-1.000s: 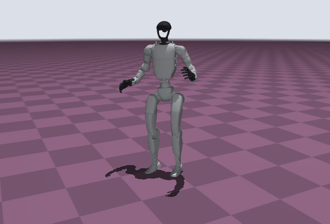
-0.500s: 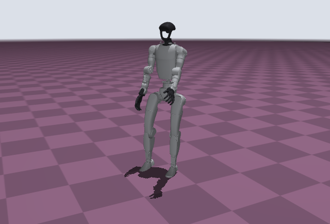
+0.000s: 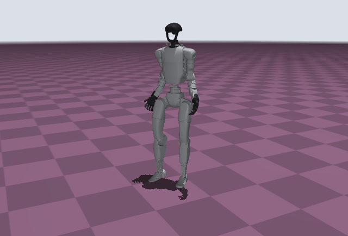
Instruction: Dance
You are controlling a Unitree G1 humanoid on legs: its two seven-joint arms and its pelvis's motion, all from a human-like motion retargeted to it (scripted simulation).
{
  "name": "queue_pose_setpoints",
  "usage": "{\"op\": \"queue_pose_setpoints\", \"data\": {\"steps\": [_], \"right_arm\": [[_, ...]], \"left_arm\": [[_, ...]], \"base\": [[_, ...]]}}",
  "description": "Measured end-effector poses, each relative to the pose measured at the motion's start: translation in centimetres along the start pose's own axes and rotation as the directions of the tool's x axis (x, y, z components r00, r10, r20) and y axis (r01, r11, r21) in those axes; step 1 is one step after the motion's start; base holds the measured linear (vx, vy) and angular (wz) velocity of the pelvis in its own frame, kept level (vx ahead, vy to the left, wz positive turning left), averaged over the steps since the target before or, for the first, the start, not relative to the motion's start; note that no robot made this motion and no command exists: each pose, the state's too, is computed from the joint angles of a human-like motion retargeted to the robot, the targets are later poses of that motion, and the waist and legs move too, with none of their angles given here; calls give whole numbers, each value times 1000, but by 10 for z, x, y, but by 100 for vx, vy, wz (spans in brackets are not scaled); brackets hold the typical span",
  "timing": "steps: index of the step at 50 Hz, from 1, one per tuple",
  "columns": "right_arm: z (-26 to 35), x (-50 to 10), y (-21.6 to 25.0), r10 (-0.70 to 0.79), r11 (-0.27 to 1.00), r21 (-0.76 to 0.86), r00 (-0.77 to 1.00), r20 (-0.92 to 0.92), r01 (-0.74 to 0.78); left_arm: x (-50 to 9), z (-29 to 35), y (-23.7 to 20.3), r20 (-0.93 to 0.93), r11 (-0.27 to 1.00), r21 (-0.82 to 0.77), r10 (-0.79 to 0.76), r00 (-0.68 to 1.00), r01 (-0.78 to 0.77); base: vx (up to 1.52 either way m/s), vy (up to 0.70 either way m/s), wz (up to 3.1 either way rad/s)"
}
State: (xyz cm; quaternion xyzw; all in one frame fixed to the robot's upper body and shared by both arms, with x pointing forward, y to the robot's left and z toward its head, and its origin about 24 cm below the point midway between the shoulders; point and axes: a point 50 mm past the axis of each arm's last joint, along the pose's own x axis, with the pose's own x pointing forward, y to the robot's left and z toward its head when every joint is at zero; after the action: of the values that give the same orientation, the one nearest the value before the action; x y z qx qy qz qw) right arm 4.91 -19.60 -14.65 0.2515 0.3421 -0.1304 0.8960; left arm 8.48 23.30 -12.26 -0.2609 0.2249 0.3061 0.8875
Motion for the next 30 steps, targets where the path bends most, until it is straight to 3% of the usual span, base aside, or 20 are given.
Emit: {"op": "queue_pose_setpoints", "data": {"steps": [3,6,9,14,19,22,25,30], "right_arm": [[8,-3,-17,-51,998,49,998,48,48],[10,-6,-36,-47,995,90,998,28,45],[17,-11,-56,-22,997,73,999,-40,25],[34,-4,-62,26,998,-53,994,-107,-32],[36,20,-31,67,982,-166,991,-118,-87],[13,25,-6,29,975,-210,981,-193,-70],[-16,24,9,-119,980,-187,950,-287,66],[-58,-1,3,-303,924,41,794,-527,380]], "left_arm": [[-5,21,28,59,989,143,14,998,-22],[6,40,35,61,962,265,-78,995,59],[24,50,24,-52,889,401,-220,974,223],[41,56,3,-311,637,603,-367,877,480],[42,50,0,-281,491,789,-247,927,369],[34,12,-4,-222,550,807,-58,973,217],[23,-30,-16,-236,723,688,140,962,64],[8,-66,-25,-432,905,424,239,869,-38]], "base": [[-12,-6,-14],[-16,-3,-36],[-20,-2,-16],[-24,-13,37],[-12,-13,27],[-3,-2,3],[-8,5,24],[-9,9,37]]}}
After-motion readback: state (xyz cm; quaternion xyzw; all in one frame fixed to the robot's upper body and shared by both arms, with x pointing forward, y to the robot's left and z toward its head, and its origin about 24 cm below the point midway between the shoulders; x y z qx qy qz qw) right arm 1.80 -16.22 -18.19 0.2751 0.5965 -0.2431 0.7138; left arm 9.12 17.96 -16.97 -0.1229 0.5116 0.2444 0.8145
